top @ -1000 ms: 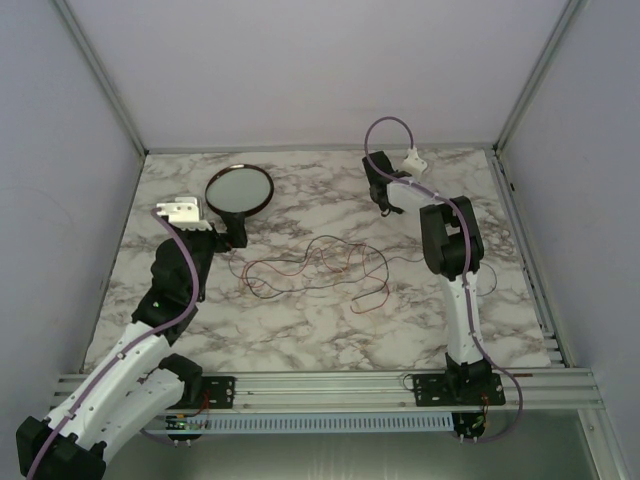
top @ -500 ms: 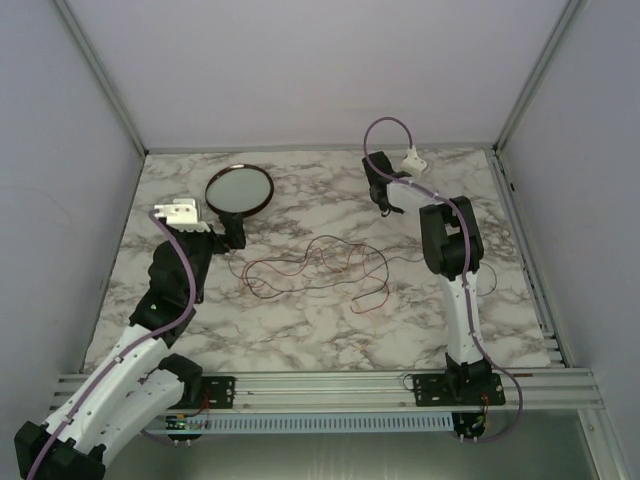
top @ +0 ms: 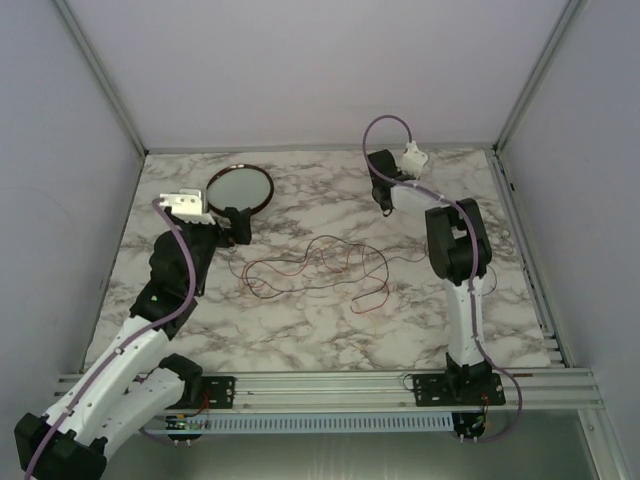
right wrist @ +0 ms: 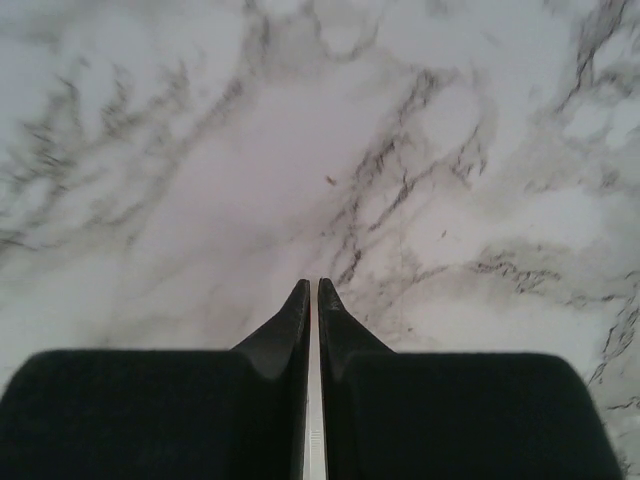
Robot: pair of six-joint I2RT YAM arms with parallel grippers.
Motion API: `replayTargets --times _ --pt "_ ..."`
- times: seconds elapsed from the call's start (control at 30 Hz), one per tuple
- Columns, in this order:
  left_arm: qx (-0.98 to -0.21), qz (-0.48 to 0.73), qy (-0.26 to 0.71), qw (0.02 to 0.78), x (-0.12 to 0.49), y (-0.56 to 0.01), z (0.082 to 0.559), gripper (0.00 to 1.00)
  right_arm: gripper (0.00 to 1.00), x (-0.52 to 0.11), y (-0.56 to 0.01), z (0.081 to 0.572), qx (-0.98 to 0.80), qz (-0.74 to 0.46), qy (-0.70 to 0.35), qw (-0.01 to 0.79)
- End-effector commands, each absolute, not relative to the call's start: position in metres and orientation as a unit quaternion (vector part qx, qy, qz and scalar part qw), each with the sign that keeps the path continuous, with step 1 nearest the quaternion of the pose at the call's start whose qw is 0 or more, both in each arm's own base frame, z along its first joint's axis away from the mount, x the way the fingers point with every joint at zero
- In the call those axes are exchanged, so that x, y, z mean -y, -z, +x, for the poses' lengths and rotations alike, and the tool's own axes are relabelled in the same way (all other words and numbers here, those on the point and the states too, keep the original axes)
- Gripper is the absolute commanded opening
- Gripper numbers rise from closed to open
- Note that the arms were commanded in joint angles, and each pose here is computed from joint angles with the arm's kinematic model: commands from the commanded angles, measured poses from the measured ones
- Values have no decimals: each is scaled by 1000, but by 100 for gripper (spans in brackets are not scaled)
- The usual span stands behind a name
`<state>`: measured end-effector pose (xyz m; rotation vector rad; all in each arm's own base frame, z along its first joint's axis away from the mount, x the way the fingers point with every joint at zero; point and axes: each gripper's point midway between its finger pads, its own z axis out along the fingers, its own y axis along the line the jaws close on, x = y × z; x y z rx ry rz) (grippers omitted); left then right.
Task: Zip-tie the wires
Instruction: Pick up the ribbon at the center of the board.
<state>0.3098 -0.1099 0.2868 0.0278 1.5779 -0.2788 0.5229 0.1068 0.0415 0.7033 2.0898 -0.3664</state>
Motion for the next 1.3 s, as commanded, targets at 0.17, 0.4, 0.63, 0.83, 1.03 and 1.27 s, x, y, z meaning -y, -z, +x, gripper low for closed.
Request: replayTargets --times 0.17,0.4,0.63,0.83,1.03,1.27 --pt "-661 52 203 721 145 -330 317 100 0 -124 -188 545 -749 262 73 605" --pt "-627 91 270 725 177 -357 320 100 0 -128 -288 515 -672 229 8 704" --pt "-594 144 396 685 235 -363 313 100 0 -132 -360 467 -661 189 -66 723" --pt "-567 199 462 652 313 -364 307 100 0 -167 -403 417 -662 73 -186 723" --pt "-539 210 507 639 361 -373 302 100 0 -200 -412 368 -656 -22 -288 697" --pt "-534 215 521 630 399 -370 298 100 0 -199 -403 342 -663 6 -312 681"
